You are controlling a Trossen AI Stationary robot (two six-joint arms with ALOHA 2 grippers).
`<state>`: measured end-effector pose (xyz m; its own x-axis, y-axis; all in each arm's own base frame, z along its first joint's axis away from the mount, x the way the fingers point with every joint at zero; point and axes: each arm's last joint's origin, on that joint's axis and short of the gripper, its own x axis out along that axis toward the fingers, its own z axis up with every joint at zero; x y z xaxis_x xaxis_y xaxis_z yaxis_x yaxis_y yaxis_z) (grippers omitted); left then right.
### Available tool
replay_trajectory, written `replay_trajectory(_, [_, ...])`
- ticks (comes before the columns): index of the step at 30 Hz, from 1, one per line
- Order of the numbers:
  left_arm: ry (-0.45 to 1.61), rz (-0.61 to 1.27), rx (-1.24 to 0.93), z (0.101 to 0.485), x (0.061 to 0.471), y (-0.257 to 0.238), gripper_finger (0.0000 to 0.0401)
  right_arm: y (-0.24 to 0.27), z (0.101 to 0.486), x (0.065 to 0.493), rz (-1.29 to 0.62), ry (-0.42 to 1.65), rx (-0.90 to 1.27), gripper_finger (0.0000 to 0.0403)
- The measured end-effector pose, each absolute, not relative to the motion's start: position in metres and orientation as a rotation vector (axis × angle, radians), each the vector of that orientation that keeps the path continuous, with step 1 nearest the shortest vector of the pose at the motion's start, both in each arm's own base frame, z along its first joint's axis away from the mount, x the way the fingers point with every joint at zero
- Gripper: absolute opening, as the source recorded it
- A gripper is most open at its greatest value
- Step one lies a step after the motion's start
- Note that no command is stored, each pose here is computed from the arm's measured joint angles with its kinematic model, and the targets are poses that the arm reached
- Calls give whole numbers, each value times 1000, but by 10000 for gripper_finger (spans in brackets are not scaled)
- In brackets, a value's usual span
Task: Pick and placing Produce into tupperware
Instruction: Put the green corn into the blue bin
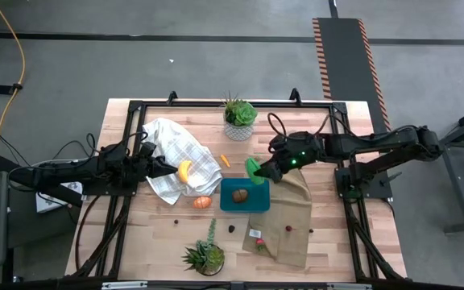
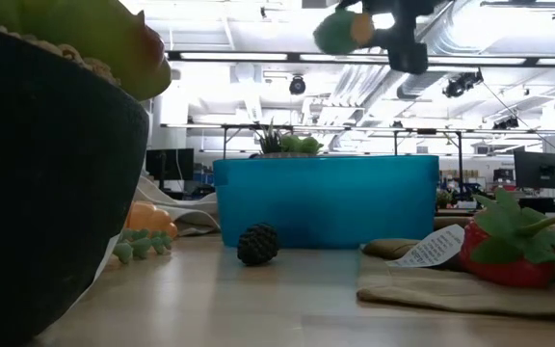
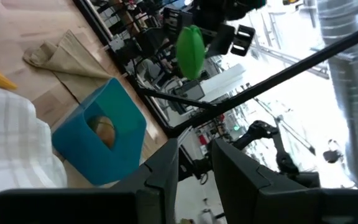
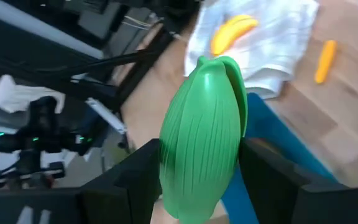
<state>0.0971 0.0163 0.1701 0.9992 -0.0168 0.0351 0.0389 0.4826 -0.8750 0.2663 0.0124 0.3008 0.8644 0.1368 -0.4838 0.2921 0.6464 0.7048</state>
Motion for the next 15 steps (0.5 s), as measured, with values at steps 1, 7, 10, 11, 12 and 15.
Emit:
replay_trajectory(1, [-22,-36,-1070,170,97,16,88,14,301,267,-87,532,877,194])
replay_trajectory(7, [-13,-86,-1073,172,97,15,88,21,291,278,-74,562,869,194])
replay_trajectory(10, [-124,-181,-1045,185,95,14,88,24,282,286,-76,587,865,194])
replay_trajectory(11, [-181,-214,-1025,192,94,14,88,25,279,288,-80,596,866,194])
replay_trajectory(12, [-239,-247,-1004,198,92,13,88,25,276,290,-84,604,870,195])
replay_trajectory(15, [-344,-306,-947,222,84,11,88,26,270,295,-85,626,876,195])
